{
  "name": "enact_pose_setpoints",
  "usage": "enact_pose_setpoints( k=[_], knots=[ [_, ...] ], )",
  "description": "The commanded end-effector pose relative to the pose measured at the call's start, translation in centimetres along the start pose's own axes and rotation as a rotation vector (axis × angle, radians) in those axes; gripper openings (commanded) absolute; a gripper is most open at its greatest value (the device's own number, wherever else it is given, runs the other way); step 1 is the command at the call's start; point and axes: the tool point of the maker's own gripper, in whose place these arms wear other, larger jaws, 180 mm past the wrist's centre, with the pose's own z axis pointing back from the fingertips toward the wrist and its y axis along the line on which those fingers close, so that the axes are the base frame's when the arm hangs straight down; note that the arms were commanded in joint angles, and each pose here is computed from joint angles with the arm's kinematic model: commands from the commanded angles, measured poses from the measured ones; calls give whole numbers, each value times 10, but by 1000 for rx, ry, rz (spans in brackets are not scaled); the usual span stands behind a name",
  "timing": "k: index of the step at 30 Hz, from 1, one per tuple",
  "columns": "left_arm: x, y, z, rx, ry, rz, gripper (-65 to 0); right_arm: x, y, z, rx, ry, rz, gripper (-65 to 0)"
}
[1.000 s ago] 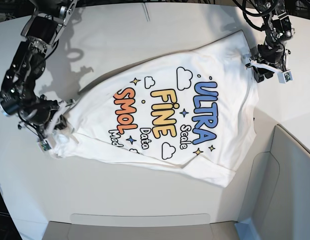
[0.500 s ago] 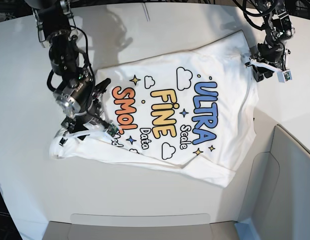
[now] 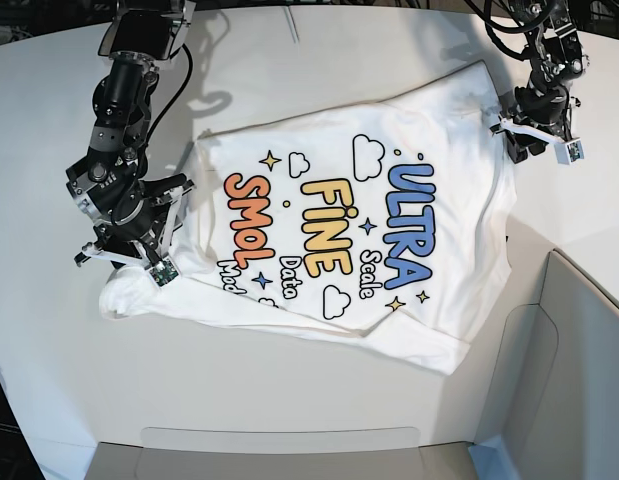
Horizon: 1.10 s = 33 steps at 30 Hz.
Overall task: Layout the t-shirt on the table in an organized manner, then fold the t-shirt properly
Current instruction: 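Pull the shirt hem corner with the right gripper to straighten it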
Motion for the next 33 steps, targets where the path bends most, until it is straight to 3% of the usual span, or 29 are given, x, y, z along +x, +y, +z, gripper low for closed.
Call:
enact_pose_setpoints(
  k=[1,13,33],
  knots=[
    [7,2,2,2,-14,-14,-416,16,-12,1,-21,-44,6,-427],
    [-2,7,6,12,6,-16,-416,29,-46,-44,36,12,-103,-427],
    [-6,9,8,18,16,-17,-416,15,-9,-72,203,77,-149,-427]
  ],
)
